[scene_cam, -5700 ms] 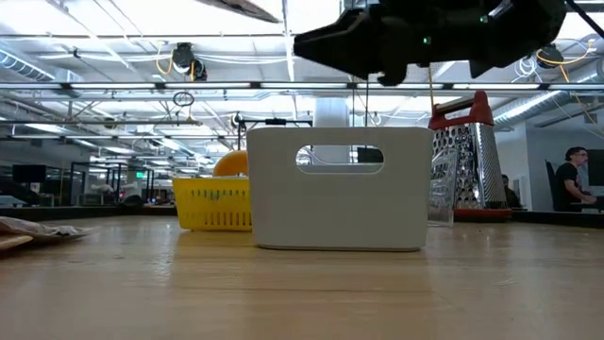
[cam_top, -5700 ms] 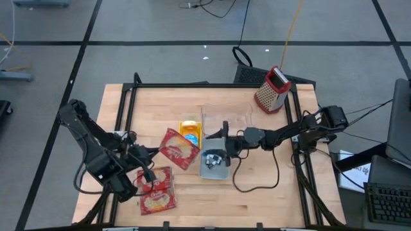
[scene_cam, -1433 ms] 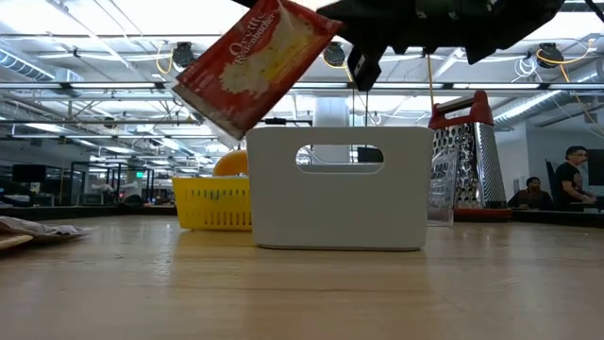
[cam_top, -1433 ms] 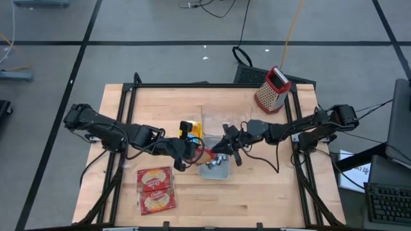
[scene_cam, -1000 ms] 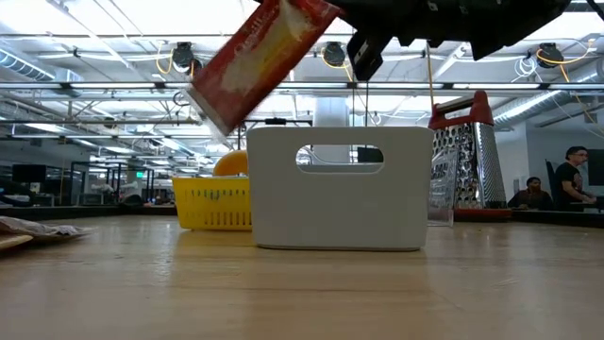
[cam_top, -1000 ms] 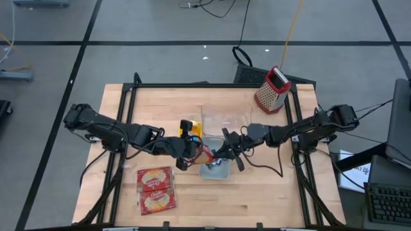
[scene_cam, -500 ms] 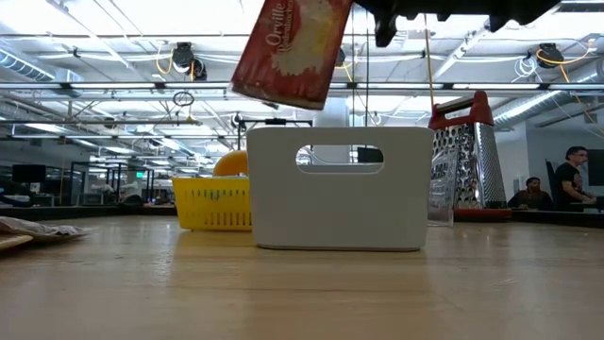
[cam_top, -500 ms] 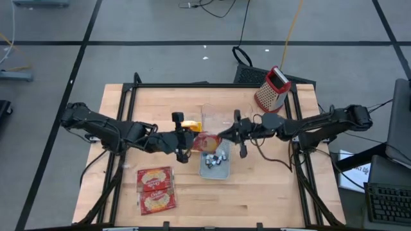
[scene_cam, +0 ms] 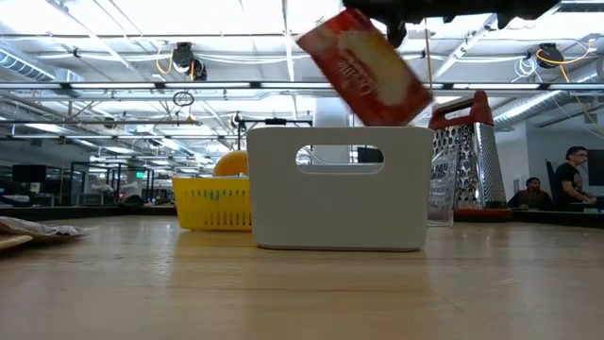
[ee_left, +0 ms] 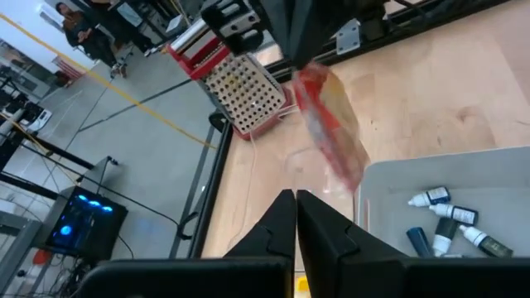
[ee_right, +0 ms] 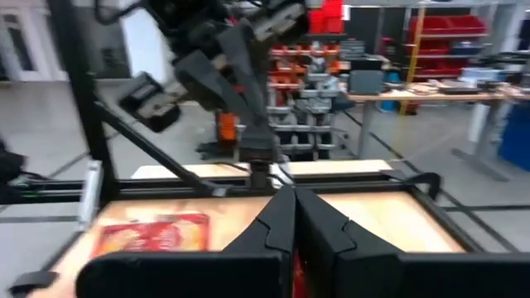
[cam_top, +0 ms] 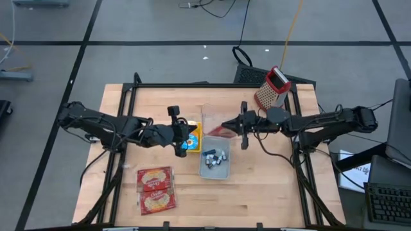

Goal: Pick & Place Food Item
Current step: Put the top red popcorn bag into the transparent bin

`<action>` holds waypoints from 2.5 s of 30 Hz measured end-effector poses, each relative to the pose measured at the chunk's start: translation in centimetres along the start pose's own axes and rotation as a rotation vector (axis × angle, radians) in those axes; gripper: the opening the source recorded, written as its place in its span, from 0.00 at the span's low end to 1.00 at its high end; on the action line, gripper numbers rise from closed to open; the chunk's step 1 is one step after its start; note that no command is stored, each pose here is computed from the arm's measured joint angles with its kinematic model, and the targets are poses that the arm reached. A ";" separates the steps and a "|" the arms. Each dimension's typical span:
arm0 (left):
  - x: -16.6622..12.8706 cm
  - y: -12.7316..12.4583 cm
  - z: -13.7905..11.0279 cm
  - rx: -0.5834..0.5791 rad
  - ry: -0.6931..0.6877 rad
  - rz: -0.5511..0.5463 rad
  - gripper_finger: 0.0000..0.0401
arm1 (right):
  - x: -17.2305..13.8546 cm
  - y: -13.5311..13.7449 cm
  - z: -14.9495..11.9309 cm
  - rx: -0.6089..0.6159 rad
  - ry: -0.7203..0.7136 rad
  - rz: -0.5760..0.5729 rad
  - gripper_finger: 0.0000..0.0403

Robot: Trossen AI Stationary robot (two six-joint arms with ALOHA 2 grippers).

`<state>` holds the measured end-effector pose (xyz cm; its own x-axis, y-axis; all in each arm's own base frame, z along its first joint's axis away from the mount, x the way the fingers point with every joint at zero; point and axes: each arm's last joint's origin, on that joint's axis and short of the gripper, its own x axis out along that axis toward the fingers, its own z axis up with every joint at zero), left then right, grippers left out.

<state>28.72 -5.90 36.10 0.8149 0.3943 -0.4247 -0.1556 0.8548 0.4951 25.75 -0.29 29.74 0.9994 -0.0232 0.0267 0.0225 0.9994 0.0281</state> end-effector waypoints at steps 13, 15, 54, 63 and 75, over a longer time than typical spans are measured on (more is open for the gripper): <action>0.2 0.2 0.0 -0.048 -0.007 -0.036 0.05 | -0.2 -2.7 -0.2 -0.046 0.035 -0.144 0.00; 0.2 0.1 0.0 -0.055 -0.007 -0.045 0.05 | -0.3 -3.1 -0.1 -0.046 0.031 -0.161 0.00; 1.2 1.2 -1.4 -0.143 0.110 -0.017 0.05 | -4.7 -4.1 -3.0 -0.206 0.559 -0.037 0.00; 1.4 1.5 -1.5 -0.165 0.113 -0.006 0.05 | -1.0 -5.0 -6.0 -0.355 0.596 0.004 0.00; 1.4 1.5 -1.5 -0.166 0.115 -0.007 0.05 | 1.6 -5.5 -9.4 -0.421 0.646 0.041 0.11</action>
<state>28.77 -3.58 35.11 0.7484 0.4164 -0.5162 -0.2483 0.8977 0.3641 27.51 -5.60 20.21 0.8143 -0.0950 -0.5726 -0.1353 0.9283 -0.3464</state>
